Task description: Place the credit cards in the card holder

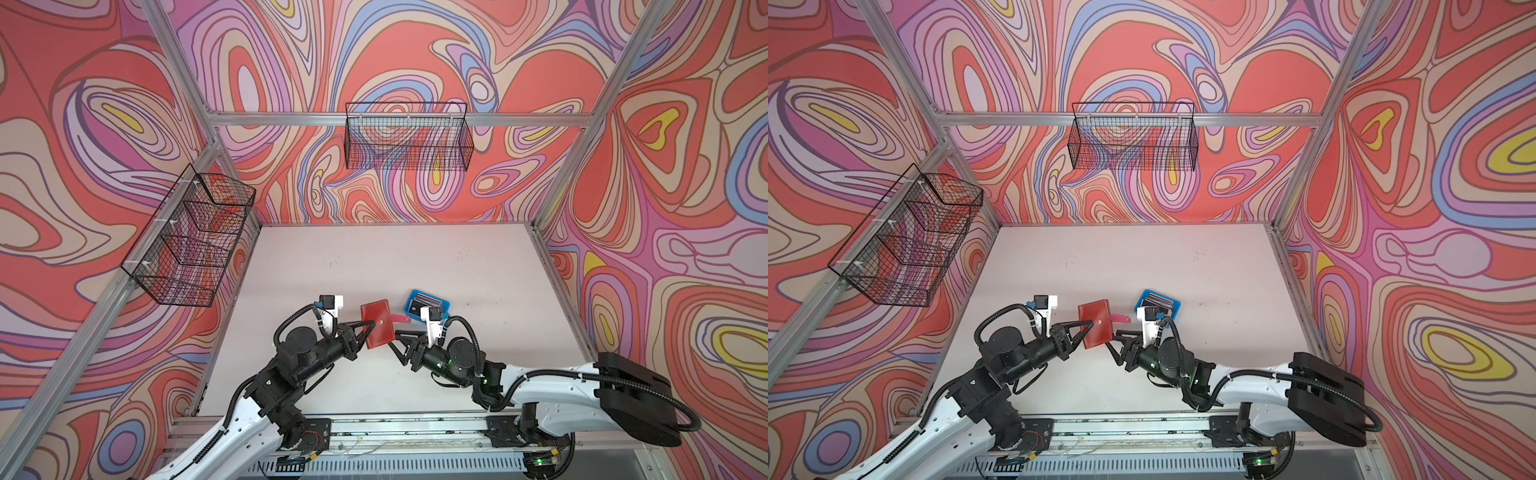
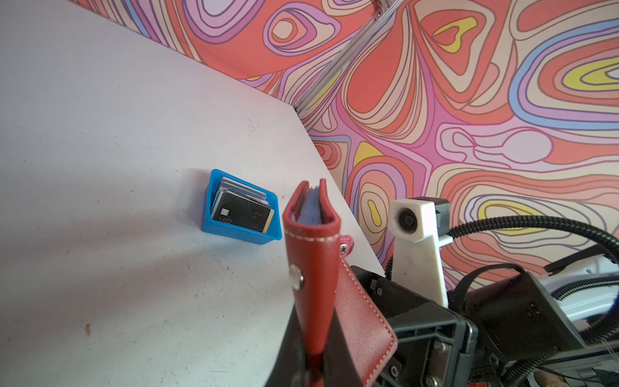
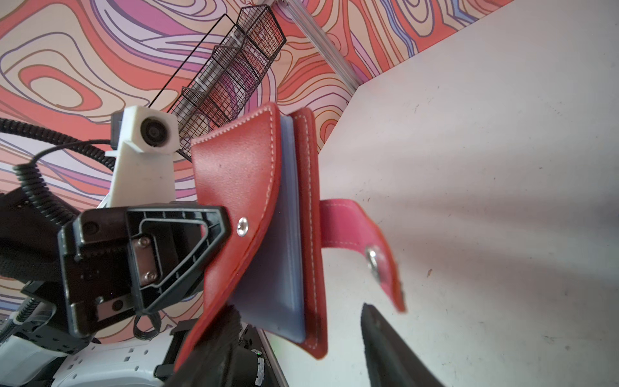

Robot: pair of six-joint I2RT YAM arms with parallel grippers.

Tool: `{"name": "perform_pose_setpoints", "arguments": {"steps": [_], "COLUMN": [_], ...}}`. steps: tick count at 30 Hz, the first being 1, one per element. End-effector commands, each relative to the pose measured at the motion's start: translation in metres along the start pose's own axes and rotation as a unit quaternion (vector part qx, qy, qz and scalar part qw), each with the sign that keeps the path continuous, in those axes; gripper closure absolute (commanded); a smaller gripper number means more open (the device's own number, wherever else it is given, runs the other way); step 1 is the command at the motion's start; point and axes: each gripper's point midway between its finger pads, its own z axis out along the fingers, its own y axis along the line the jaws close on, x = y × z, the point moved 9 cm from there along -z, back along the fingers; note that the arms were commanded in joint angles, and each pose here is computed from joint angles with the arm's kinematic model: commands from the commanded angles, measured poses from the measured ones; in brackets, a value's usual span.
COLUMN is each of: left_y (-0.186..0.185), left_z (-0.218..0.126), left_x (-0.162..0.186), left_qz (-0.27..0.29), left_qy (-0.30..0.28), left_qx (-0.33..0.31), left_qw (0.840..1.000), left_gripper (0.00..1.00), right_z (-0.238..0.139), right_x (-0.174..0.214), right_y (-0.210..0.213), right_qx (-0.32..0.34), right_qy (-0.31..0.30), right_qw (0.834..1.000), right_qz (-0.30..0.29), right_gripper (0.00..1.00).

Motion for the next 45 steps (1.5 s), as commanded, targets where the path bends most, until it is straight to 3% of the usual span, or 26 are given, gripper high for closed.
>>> {"name": "perform_pose_setpoints", "arguments": {"steps": [1,6,14,16,18,21,26,32,37,45], "left_y": [-0.011,-0.014,-0.015,-0.010,-0.003,0.002,-0.001,0.001,0.012,0.017], "left_z": [-0.001,0.000,0.001,-0.001,-0.004,-0.006,-0.008,0.001,0.014,0.026], "left_x": [-0.004,-0.002,-0.001,-0.001,-0.001,-0.004,-0.016,-0.015,-0.010,0.003], "left_qz": [0.010,0.009,0.016,0.014,0.015,0.021,0.036,0.058,0.064,0.077], "left_qy": [-0.004,0.001,0.016,0.013,0.005,0.006,0.021,0.060,0.094,0.132], "left_qx": [0.048,0.078,0.074,0.045,0.007,-0.047,-0.117,-0.170,-0.220,-0.229], "left_qw": [0.999,0.997,0.997,0.999,1.000,0.999,0.992,0.982,0.969,0.961], "left_gripper": [1.00,1.00,1.00,0.91,0.67,0.43,0.23,0.14,0.15,0.11], "right_z": [0.001,-0.003,-0.009,-0.009,-0.010,-0.011,-0.002,0.019,0.031,0.044], "right_x": [-0.006,-0.010,-0.013,-0.012,-0.012,-0.011,-0.005,0.010,0.019,0.028], "right_y": [0.009,0.014,0.021,0.019,0.016,0.009,-0.001,-0.009,-0.008,-0.004], "right_qx": [-0.028,-0.056,-0.102,-0.092,-0.080,-0.048,0.021,0.122,0.107,0.102], "right_qy": [-0.016,-0.031,-0.047,-0.046,-0.050,-0.053,-0.037,-0.007,0.013,0.034], "right_qw": [0.999,0.998,0.994,0.995,0.996,0.997,0.999,0.991,0.992,0.992], "right_qz": [0.006,-0.001,0.000,-0.002,-0.001,-0.002,-0.022,-0.055,-0.059,-0.069], "right_gripper": [0.40,0.49,0.84,0.94,1.00,1.00,1.00,1.00,1.00,1.00]}}
